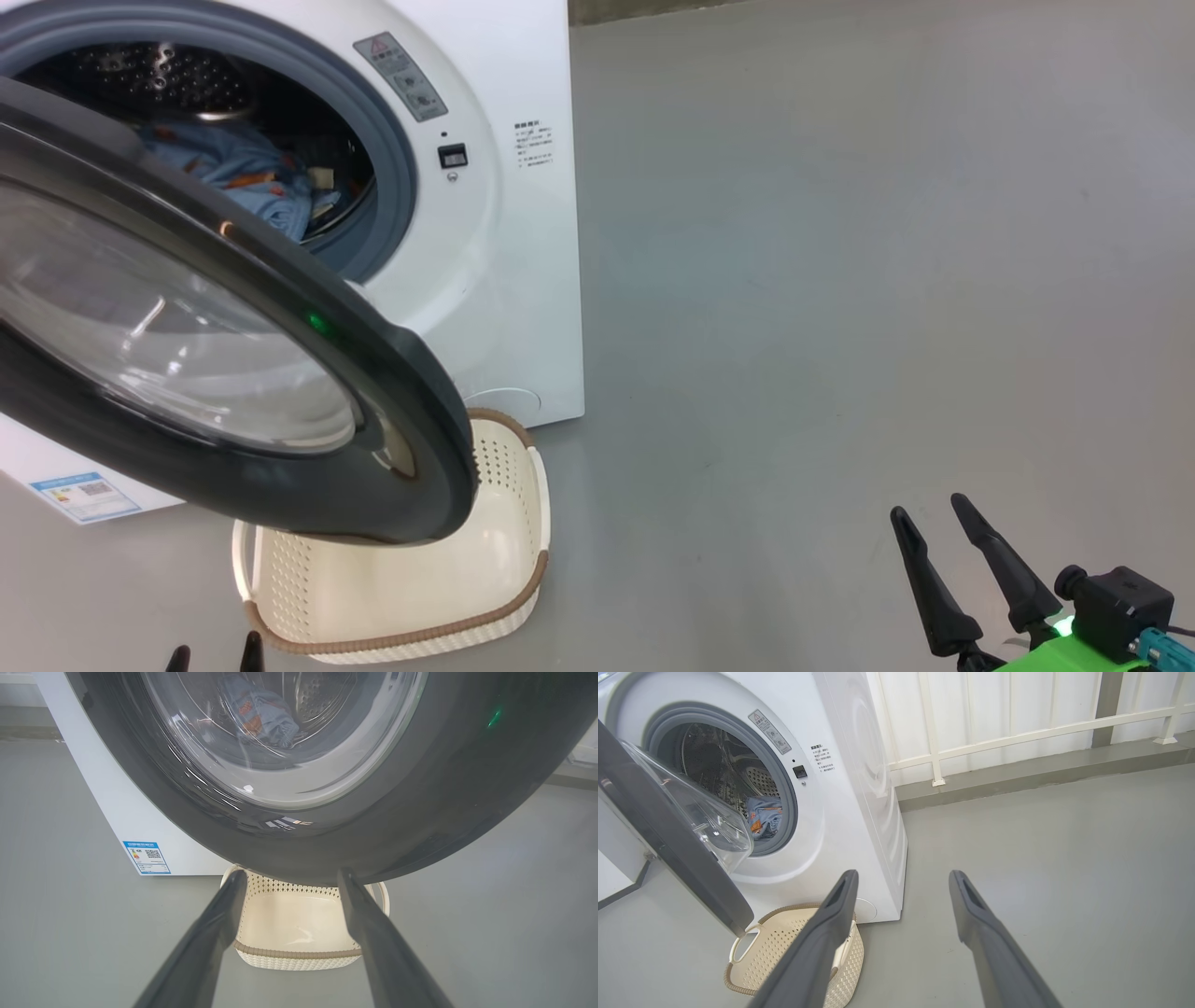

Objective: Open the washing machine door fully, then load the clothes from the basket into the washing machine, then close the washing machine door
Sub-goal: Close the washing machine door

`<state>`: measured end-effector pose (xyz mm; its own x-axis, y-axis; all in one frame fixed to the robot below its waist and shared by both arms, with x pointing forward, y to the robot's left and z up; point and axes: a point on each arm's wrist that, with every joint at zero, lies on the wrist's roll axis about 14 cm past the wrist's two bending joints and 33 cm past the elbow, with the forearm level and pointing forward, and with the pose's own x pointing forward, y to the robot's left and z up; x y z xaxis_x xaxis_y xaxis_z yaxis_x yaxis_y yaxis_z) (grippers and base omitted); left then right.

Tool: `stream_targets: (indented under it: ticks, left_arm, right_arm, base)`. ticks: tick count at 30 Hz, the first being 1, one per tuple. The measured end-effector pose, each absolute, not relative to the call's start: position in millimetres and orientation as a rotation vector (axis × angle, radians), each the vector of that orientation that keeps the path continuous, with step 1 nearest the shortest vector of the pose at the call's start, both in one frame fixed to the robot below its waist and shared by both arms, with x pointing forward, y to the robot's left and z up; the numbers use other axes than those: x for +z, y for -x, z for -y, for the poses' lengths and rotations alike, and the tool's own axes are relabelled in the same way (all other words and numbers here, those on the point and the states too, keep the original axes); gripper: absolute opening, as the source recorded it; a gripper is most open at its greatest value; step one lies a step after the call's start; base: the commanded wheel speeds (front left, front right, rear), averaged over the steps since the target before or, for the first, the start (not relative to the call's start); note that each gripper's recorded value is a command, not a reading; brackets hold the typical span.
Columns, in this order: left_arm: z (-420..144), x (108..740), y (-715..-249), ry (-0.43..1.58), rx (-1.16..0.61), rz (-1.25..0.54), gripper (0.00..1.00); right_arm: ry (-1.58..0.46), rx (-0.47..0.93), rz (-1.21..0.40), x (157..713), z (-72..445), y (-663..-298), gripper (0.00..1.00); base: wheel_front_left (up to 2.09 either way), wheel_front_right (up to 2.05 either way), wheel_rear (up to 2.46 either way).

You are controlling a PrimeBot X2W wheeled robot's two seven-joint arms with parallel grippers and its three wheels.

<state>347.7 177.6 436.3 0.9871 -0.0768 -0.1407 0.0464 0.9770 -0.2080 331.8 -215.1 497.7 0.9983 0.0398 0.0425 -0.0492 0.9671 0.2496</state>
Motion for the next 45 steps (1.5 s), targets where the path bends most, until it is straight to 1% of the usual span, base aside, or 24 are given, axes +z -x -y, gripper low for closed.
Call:
stream_targets:
  ticks: [10, 11, 12, 13, 14, 16, 19, 26, 30, 35, 39, 45]
  left_arm:
    - [-182.9, 434.8, -347.3, 0.206, -0.041, -0.151, 1.00]
    - [-183.4, 435.0, -347.1, 0.206, -0.039, -0.150, 1.00]
    - [-184.0, 435.4, -346.9, 0.207, -0.037, -0.148, 1.00]
    - [-184.6, 435.8, -346.7, 0.207, -0.034, -0.147, 1.00]
    - [-185.0, 436.4, -346.6, 0.208, -0.032, -0.145, 1.00]
    - [-186.4, 438.5, -347.2, 0.210, -0.027, -0.137, 1.00]
    - [-189.2, 443.5, -349.6, 0.214, -0.015, -0.118, 1.00]
    - [-196.7, 449.6, -345.0, 0.224, 0.016, -0.094, 1.00]
    - [-199.6, 456.3, -342.0, 0.230, 0.029, -0.071, 1.00]
    - [-204.1, 464.8, -339.2, 0.233, 0.045, -0.041, 1.00]
    - [-207.8, 465.6, -333.6, 0.236, 0.061, -0.037, 1.00]
    - [-212.6, 465.1, -326.0, 0.244, 0.084, -0.037, 1.00]
  right_arm:
    - [-0.255, 0.062, 0.025, 494.5, 209.5, -336.4, 1.00]
    - [-0.256, 0.067, 0.027, 495.2, 208.0, -337.5, 0.98]
    - [-0.256, 0.074, 0.028, 495.7, 206.0, -338.5, 0.60]
    - [-0.261, 0.080, 0.028, 496.0, 203.5, -339.5, 0.25]
    - [-0.269, 0.087, 0.029, 496.4, 200.8, -340.7, 0.00]
    - [-0.270, 0.106, 0.043, 501.4, 195.5, -346.9, 0.00]
    - [-0.269, 0.150, 0.105, 522.8, 184.9, -363.3, 0.00]
    - [-0.304, 0.284, 0.320, 599.9, 145.5, -396.5, 0.00]
    - [-0.321, 0.399, 0.438, 645.4, 111.7, -401.7, 0.00]
    - [-0.355, 0.580, 0.544, 689.0, 57.7, -391.9, 0.00]
    - [-0.389, 0.732, 0.524, 690.7, 10.1, -378.3, 0.00]
    - [-0.403, 0.895, 0.349, 645.4, -46.4, -363.6, 0.00]
  base:
    - [0.00, 0.00, 0.00]
    - [0.00, 0.00, 0.00]
    - [0.00, 0.00, 0.00]
    - [0.00, 0.00, 0.00]
    - [0.00, 0.00, 0.00]
    - [0.00, 0.00, 0.00]
    - [0.00, 0.00, 0.00]
    - [0.00, 0.00, 0.00]
    - [0.00, 0.00, 0.00]
    - [0.00, 0.00, 0.00]
    - [0.00, 0.00, 0.00]
    - [0.00, 0.00, 0.00]
